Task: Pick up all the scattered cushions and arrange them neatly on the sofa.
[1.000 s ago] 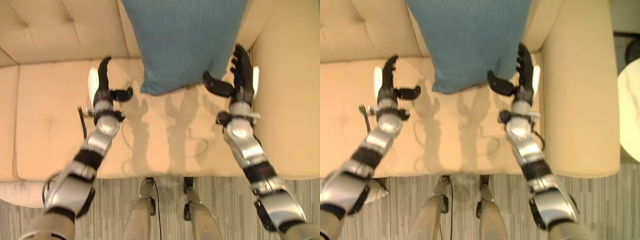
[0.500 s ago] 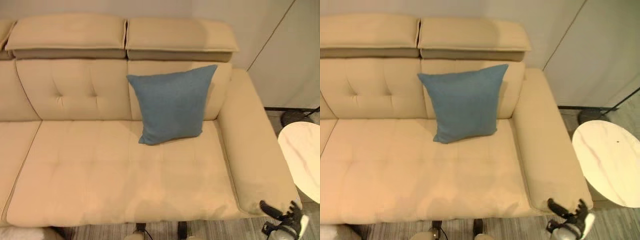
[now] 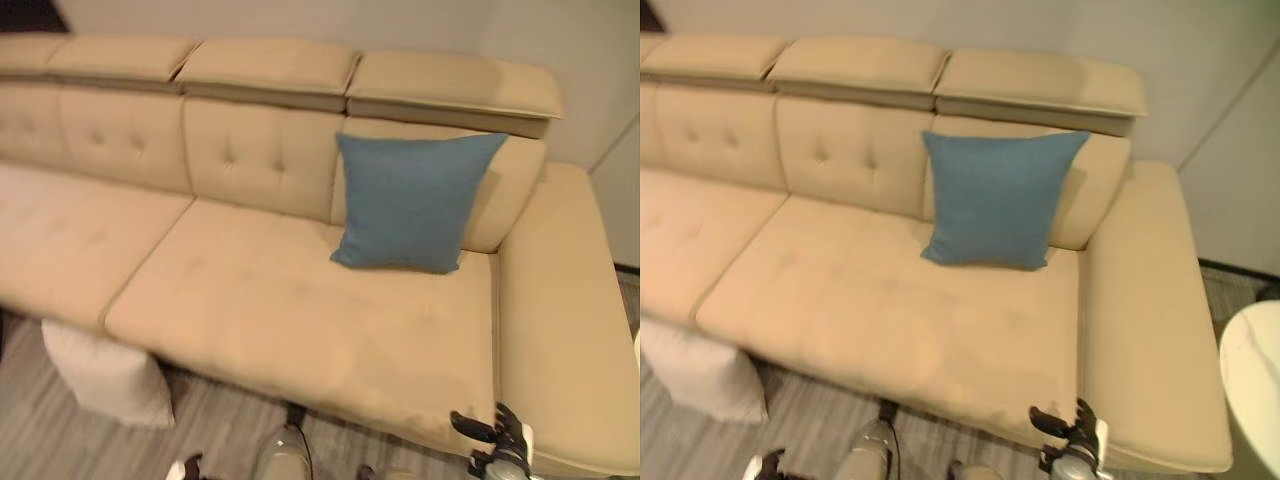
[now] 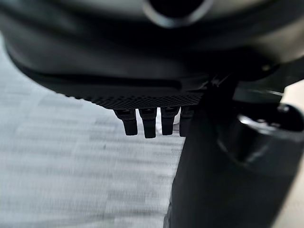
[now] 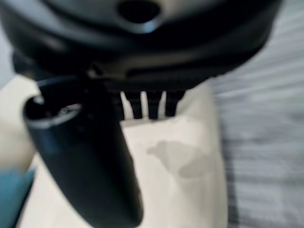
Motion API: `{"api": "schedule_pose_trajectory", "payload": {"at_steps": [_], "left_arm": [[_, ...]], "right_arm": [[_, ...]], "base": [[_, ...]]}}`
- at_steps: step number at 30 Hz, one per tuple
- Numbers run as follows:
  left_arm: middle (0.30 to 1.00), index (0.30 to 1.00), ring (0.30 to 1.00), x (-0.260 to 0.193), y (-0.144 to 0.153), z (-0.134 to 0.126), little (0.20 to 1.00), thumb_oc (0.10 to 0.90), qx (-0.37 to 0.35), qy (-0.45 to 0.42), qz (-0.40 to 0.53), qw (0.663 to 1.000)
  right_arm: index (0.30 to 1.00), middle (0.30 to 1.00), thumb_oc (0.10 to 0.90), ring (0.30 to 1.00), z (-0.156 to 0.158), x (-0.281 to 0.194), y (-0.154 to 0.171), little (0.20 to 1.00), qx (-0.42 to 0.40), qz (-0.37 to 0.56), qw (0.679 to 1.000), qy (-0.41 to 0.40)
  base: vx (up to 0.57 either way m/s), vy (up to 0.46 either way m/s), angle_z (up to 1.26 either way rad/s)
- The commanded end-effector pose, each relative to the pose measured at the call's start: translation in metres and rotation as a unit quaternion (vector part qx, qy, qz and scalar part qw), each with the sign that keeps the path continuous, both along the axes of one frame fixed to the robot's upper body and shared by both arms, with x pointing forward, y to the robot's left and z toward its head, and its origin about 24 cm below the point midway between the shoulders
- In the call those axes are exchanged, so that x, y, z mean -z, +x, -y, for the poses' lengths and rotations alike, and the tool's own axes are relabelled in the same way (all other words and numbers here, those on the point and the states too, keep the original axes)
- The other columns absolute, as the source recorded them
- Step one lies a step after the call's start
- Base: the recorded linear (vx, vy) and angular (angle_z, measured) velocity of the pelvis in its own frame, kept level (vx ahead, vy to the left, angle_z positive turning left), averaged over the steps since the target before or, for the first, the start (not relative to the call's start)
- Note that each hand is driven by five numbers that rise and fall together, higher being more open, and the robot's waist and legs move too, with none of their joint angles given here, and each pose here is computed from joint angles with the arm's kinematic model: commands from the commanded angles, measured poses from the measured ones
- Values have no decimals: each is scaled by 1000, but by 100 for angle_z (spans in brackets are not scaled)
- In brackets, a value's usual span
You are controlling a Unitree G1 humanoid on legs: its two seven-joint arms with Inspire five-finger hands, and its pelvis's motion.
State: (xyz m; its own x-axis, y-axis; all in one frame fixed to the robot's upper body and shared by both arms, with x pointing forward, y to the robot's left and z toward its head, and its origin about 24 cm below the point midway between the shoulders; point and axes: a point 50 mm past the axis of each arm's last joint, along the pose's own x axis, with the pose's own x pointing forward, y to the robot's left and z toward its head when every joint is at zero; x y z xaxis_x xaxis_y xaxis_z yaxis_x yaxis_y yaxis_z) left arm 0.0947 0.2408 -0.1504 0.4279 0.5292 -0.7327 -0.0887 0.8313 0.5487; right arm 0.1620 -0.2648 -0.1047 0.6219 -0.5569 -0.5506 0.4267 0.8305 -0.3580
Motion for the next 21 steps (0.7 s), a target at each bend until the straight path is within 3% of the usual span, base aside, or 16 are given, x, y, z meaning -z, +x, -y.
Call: {"api": "schedule_pose_trajectory", "payload": {"at_steps": [1, 6, 12, 16, 21], "left_arm": [[900, 900, 900, -9, 17, -14, 900, 800, -13, 42, 31, 999], [900, 900, 900, 2, -8, -9, 900, 800, -2, 40, -31, 999], [900, 900, 900, 6, -13, -5, 900, 800, 22, 49, -68, 996], [900, 900, 900, -2, 24, 10, 900, 800, 103, 67, -18, 992], [900, 900, 900, -20, 63, 17, 900, 800, 174, 119, 61, 976]], "right_arm": [[900, 900, 800, 900, 11, -30, 27, 900, -38, 77, 995, -56], [900, 900, 800, 900, 5, -4, 3, 900, -41, 4, 998, -37], [900, 900, 800, 900, 0, 21, -28, 900, -34, -81, 996, -17], [900, 900, 800, 900, 2, 35, -60, 900, -6, -149, 989, -17], [900, 900, 800, 900, -13, 35, -43, 900, -4, -131, 991, -15]], "base": [[-392, -100, 57], [-297, -55, 84], [-178, 86, 76], [-103, 253, 171], [-57, 306, 109]]}}
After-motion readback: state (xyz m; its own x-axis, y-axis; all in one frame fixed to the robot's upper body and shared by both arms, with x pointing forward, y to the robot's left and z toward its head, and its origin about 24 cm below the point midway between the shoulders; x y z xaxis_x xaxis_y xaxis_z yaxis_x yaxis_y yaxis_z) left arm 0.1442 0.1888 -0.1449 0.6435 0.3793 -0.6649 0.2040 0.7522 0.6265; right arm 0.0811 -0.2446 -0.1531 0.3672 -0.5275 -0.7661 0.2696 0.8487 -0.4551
